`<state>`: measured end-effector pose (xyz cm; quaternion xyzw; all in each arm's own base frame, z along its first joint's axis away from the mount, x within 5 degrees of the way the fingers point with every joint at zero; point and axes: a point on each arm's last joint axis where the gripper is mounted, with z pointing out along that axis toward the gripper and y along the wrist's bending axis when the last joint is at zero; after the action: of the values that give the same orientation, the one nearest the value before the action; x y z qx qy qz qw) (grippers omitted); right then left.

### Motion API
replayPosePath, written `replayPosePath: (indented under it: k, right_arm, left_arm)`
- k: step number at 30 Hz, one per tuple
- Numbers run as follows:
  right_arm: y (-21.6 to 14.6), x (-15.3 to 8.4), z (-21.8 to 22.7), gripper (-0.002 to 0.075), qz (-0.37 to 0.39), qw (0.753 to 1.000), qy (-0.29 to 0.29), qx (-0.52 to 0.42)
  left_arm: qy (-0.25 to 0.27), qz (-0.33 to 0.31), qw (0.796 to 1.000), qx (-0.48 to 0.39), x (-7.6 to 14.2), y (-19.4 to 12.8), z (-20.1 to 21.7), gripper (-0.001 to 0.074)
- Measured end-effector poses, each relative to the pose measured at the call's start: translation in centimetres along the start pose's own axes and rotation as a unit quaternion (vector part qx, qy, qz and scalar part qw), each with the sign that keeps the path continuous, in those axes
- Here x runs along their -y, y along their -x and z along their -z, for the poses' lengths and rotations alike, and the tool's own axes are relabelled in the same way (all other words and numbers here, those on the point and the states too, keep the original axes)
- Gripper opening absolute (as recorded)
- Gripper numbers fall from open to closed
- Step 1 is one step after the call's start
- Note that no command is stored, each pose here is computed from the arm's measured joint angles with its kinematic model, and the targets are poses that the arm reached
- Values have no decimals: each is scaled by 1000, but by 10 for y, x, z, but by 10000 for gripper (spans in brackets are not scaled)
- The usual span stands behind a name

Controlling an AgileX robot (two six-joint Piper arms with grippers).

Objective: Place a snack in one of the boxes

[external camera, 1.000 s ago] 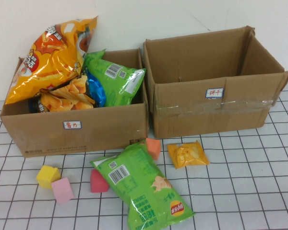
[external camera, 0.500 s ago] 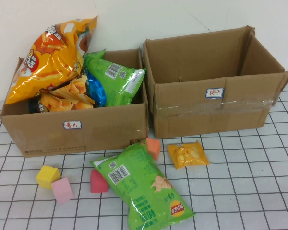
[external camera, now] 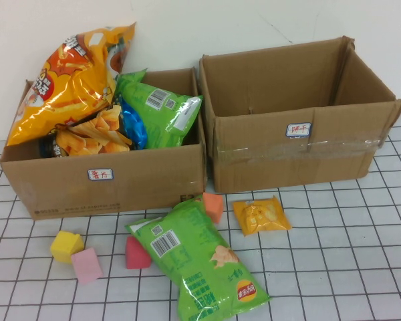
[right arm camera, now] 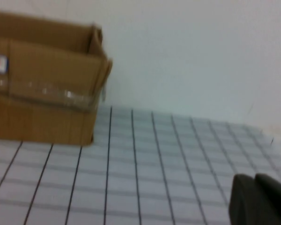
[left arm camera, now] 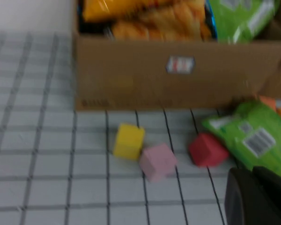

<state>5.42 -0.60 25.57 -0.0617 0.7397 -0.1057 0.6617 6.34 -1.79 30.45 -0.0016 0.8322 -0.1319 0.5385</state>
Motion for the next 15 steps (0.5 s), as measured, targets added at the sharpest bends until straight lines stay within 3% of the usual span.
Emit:
replayPosePath:
  k: [6, 11, 15]
  right_arm:
    - [-3, -2, -21, -1, -19, 993, 27, -112]
    - [-4, -4, -27, -1, -36, 989, 35, -138]
    - [-6, -5, -28, -1, -49, 986, 40, -155]
  left_arm:
    - [-24, 40, 993, -110, 3, -3, -42, -1]
    - [-41, 108, 978, -176, 5, -8, -80, -1]
    - [-88, 128, 964, -214, 11, -12, -108, -1]
